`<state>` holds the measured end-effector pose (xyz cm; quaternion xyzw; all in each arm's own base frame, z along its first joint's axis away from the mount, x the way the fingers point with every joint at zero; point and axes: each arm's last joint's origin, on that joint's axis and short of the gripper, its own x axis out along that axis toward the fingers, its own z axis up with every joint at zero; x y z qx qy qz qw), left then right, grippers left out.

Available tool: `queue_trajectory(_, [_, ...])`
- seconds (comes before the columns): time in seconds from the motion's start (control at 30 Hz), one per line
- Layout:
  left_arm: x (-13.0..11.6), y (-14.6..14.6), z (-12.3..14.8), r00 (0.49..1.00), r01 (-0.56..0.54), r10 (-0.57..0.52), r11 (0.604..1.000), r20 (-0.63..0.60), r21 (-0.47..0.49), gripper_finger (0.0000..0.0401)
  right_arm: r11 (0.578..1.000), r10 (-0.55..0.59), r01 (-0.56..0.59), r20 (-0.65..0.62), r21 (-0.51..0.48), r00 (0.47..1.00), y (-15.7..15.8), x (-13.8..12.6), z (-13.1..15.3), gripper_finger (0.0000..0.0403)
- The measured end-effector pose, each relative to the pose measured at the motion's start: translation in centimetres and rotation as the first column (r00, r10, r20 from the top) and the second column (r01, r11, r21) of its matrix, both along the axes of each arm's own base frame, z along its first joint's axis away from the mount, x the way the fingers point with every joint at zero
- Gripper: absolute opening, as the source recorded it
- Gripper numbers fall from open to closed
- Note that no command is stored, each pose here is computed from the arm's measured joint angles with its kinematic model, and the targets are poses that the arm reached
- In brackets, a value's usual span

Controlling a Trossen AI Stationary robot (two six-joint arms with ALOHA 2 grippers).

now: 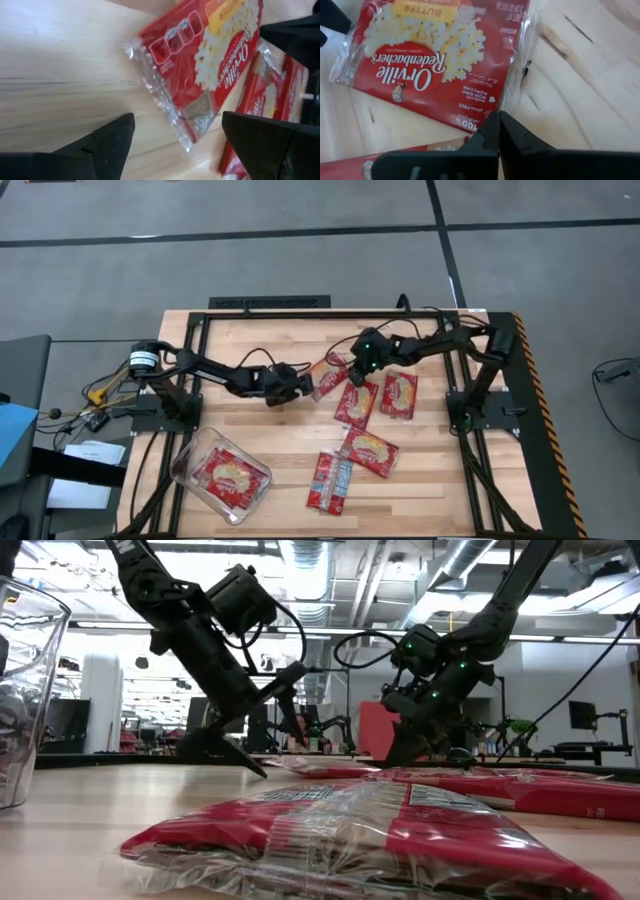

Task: Sort popcorn bags into baskets
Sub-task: Put the red popcorn bag into the transparent bin

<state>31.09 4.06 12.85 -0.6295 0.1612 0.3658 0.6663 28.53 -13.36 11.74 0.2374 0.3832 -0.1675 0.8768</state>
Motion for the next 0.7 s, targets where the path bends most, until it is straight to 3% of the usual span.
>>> queue_trajectory(0.27, [0.3, 0.3, -0.8, 0.999, -0.048, 0.047, 0.998, 0.009, 0.044, 0.0302, 1.000, 0.026, -0.026, -0.001, -0.002, 1.000, 0.7, 0.2, 0.2, 0.0034])
queue_trajectory(0.57, [0.5, 0.6, -0.6, 0.999, -0.038, 0.036, 0.991, 0.013, 0.130, 0.0302, 0.994, 0.106, -0.106, -0.014, -0.037, 0.994, 1.9, 0.8, 0.0, 0.0016])
queue_trajectory(0.7, [0.5, 0.6, -0.6, 0.999, -0.044, 0.043, 0.990, 0.012, 0.136, 0.0278, 0.993, 0.112, -0.112, -0.008, -0.040, 0.994, 2.0, 0.8, 0.1, 0.0025])
